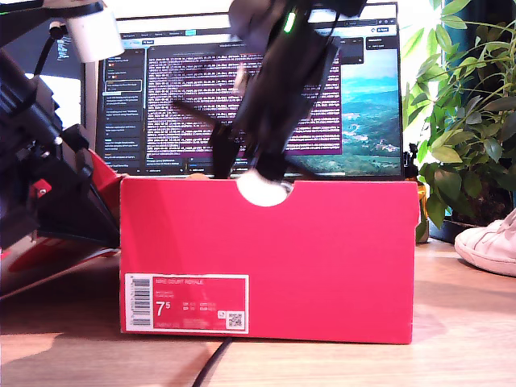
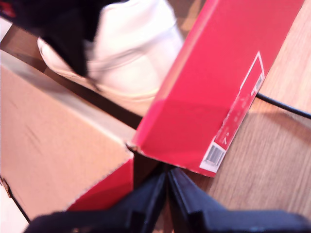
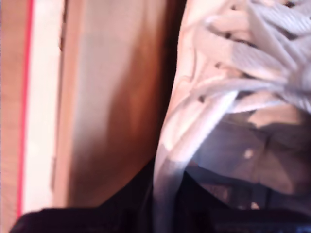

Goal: Pack the white shoes by picking the first shoe and placing it inside the red shoebox, left side, then picking and rotating the second shoe and placing it in the shoebox

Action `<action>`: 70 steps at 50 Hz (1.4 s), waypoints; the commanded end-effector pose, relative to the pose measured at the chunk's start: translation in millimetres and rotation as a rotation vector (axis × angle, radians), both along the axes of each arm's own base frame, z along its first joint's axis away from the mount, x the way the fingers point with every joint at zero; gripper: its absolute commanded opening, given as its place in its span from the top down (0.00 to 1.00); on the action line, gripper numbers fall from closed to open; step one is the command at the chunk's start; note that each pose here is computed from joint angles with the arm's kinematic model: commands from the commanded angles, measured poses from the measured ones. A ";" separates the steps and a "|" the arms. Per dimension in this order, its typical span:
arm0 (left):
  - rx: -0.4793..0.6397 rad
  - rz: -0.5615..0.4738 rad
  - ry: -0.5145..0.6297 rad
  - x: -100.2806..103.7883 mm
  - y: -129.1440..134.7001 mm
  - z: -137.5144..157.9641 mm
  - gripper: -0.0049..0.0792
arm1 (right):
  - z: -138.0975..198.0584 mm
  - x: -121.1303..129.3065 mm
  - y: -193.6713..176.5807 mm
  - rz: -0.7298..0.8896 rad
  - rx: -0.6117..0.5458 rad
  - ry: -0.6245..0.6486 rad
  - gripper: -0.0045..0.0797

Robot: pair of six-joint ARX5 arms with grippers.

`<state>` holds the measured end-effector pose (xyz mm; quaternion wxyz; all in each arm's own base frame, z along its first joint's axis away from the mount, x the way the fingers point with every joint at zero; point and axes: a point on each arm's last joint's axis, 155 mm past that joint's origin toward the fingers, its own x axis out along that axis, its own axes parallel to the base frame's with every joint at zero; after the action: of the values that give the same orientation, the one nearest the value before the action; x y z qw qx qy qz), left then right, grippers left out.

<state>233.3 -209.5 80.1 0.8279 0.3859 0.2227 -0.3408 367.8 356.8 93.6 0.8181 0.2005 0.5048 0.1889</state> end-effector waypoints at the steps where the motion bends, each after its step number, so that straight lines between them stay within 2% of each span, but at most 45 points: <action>1: -0.015 0.006 0.000 2.3 -2.8 3.4 0.96 | 18.9 4.2 11.8 0.012 0.044 -0.045 0.87; 9: -0.009 0.015 0.019 0.0 -0.3 -0.5 0.96 | 15.8 -0.5 11.5 0.025 0.039 -0.024 0.62; 14: -0.026 0.031 0.036 -1.0 -0.3 -1.7 0.96 | 13.4 -7.4 13.5 0.049 0.043 0.002 0.54; 19: -0.017 0.028 0.048 -3.0 0.9 -4.4 0.96 | 13.6 -11.9 16.1 0.076 0.051 0.014 0.52; 30: -0.011 0.028 0.052 -3.7 1.8 -5.6 0.96 | 25.4 -10.6 -6.1 0.097 -0.030 0.034 0.52; 36: -0.012 0.028 0.052 -3.8 1.7 -5.6 0.96 | 50.5 -0.4 -19.1 0.124 -0.073 0.011 0.52; 45: -0.012 0.028 0.052 -3.8 1.7 -5.6 0.96 | 101.1 15.8 -39.6 0.090 -0.072 0.000 0.52; 52: -0.012 0.028 0.052 -3.8 1.7 -5.6 0.96 | 121.5 21.3 -66.9 0.120 -0.133 -0.018 0.52; 55: -0.012 0.028 0.052 -3.8 1.7 -5.6 0.96 | 123.5 24.6 -84.8 0.081 -0.168 -0.001 0.52; 63: -0.012 0.028 0.052 -3.8 1.7 -5.6 0.96 | 109.8 34.6 -155.2 -0.217 -0.322 0.086 0.52; 70: -0.012 0.028 0.052 -3.8 1.7 -5.6 0.96 | 104.3 34.5 -202.5 -0.441 -0.398 0.144 0.52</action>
<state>227.2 -204.5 70.9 0.8251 0.3745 0.2504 -0.3409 401.7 166.0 197.6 0.8259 0.1418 0.5397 -0.0809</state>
